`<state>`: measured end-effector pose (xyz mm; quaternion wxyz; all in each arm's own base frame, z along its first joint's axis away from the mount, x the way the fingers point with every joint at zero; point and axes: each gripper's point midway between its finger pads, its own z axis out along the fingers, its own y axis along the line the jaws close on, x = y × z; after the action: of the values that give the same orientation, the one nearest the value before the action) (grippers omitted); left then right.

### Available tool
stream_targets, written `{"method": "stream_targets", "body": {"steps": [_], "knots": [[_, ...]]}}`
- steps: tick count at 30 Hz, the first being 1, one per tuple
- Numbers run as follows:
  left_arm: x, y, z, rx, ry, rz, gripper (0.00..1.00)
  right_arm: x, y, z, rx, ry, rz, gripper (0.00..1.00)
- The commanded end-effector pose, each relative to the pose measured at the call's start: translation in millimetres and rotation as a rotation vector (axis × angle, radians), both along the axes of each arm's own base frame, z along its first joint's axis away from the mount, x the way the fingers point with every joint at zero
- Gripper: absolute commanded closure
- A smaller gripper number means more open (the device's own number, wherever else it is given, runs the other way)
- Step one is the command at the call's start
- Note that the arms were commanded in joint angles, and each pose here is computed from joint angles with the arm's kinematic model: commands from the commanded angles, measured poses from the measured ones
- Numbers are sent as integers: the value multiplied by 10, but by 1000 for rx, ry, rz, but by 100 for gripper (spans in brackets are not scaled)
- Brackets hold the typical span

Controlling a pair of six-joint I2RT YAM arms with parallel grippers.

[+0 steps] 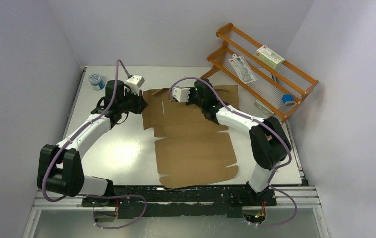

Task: Fold the paper box

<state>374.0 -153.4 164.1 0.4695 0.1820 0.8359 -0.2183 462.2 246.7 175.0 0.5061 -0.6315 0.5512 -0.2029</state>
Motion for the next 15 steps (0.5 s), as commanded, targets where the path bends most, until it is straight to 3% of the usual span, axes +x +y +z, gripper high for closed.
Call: {"method": "stream_targets", "body": {"steps": [1,15], "knots": [[-292,-377,-234,16,83,-181,95,47,360,287,133,-78,81,100],[-543,-655,-297,111,56,-338,94,185,570,210,320,-16,57,100]]}}
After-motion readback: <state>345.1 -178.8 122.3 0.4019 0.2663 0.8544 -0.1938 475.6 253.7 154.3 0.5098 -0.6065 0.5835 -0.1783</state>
